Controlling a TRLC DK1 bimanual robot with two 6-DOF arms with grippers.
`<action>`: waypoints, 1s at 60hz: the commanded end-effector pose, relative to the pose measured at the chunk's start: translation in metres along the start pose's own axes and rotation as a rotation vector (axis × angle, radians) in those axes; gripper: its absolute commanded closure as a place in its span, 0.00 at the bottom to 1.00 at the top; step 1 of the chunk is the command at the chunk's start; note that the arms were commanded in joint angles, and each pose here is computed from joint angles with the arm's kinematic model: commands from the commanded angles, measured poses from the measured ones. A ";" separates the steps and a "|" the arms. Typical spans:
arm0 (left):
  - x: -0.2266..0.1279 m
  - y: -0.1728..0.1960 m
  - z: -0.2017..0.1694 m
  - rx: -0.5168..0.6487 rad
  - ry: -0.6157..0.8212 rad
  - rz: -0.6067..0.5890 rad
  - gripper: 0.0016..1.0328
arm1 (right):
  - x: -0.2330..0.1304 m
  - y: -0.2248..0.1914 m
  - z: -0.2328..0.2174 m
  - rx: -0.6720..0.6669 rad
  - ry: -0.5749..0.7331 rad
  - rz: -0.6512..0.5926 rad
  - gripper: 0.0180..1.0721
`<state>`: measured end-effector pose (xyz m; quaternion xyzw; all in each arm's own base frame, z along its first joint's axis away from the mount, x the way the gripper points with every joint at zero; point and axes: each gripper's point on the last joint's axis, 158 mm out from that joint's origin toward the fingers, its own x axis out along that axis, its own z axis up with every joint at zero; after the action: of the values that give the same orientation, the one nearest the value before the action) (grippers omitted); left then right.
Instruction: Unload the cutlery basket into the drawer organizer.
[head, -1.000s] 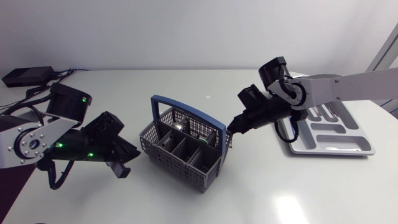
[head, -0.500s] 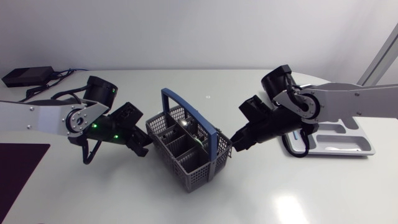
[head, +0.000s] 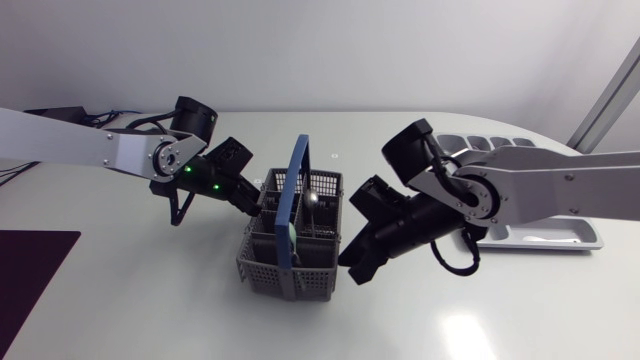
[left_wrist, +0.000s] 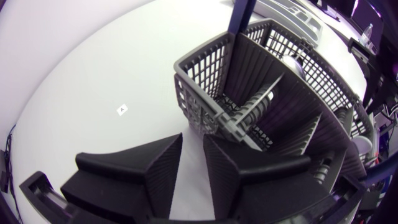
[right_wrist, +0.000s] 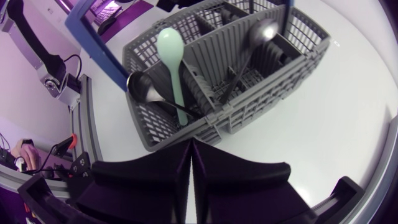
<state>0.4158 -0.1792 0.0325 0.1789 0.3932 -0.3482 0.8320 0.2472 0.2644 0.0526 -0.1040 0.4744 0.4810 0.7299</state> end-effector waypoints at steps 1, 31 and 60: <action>0.005 -0.001 0.005 -0.015 -0.006 -0.017 0.72 | 0.007 0.018 -0.006 -0.013 0.019 0.032 0.93; -0.101 -0.002 -0.006 -0.114 0.001 -0.001 0.57 | -0.018 -0.009 -0.020 0.028 -0.029 -0.042 0.58; -0.123 -0.109 -0.005 -0.334 0.253 -0.424 0.52 | -0.042 -0.012 -0.022 0.064 -0.047 -0.067 0.29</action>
<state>0.2804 -0.1919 0.1243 0.0097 0.5583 -0.4219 0.7143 0.2439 0.2261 0.0725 -0.0846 0.4634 0.4482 0.7597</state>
